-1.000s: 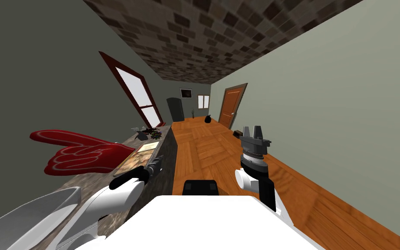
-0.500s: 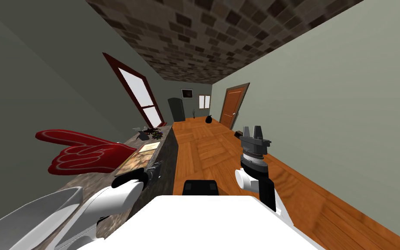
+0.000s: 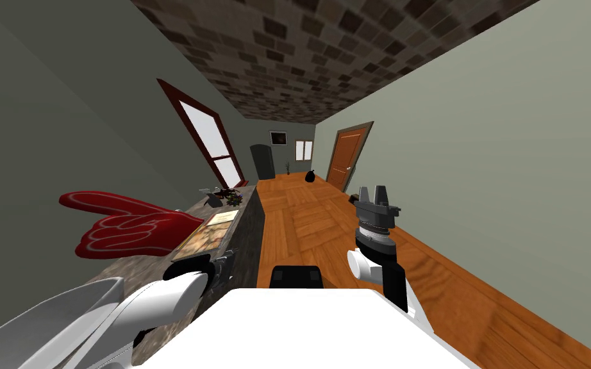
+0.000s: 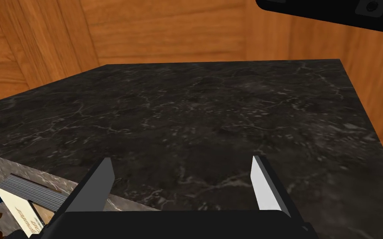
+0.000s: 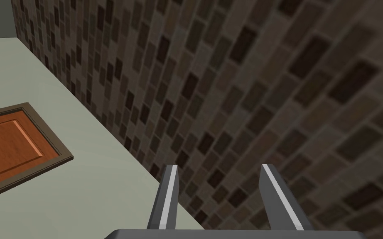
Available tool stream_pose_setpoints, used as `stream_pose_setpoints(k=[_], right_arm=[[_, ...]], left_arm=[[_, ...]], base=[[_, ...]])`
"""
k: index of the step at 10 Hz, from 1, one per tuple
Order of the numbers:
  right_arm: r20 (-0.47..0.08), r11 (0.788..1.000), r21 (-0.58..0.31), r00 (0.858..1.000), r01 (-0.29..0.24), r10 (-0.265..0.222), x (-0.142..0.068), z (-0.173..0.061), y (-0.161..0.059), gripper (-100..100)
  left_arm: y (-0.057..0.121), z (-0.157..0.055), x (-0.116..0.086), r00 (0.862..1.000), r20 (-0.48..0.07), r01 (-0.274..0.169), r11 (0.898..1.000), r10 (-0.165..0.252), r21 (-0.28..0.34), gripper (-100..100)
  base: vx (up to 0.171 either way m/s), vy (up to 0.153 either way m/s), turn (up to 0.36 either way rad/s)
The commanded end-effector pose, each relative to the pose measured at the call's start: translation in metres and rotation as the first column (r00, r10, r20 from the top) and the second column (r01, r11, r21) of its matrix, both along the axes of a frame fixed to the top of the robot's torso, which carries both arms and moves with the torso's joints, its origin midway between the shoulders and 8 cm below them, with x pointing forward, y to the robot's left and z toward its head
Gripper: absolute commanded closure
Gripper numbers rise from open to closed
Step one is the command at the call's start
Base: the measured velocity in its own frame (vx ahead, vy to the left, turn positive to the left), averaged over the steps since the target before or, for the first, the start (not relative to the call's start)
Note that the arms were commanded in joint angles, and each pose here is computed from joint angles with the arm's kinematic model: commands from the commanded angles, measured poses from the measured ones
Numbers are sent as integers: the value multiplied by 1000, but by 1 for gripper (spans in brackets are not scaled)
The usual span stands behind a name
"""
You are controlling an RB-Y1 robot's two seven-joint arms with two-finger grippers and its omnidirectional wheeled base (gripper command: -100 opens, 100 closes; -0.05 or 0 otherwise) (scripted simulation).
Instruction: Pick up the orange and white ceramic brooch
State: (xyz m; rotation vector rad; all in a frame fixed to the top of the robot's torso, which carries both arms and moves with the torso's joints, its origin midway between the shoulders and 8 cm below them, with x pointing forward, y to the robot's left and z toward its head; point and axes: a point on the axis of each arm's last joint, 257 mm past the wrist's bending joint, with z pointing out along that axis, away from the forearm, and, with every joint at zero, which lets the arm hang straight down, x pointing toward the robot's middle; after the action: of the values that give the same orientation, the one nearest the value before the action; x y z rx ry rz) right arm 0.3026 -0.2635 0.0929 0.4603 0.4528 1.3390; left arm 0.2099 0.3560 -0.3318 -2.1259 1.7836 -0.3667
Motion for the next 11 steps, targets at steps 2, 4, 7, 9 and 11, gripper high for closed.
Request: stream_pose_setpoints(k=[2, 4, 7, 9, 11], right_arm=[[0, 1000, 0, 1000, 0, 0, 0, 0, 0, 0], [0, 1000, 0, 1000, 0, 0, 0, 0, 0, 0], [0, 1000, 0, 1000, 0, 0, 0, 0, 0, 0], [0, 1000, 0, 1000, 0, 0, 0, 0, 0, 0], [0, 1000, 0, 1000, 0, 0, 0, 0, 0, 0]], left_arm=[[-3, -7, -19, 997, -74, -1, 1000, -1, -22, -100], [-7, -12, -34, 992, -125, -1, 999, -3, -40, -100], [-11, -16, -55, 979, -203, -4, 998, -9, -59, -100], [-14, -18, -69, 968, -249, -3, 997, -15, -73, -100], [-17, -18, -82, 957, -289, -2, 996, -23, -84, -100]], base=[[22, 21, 19], [36, 45, 45], [46, 44, 29], [35, 50, 28], [40, 42, 30]])
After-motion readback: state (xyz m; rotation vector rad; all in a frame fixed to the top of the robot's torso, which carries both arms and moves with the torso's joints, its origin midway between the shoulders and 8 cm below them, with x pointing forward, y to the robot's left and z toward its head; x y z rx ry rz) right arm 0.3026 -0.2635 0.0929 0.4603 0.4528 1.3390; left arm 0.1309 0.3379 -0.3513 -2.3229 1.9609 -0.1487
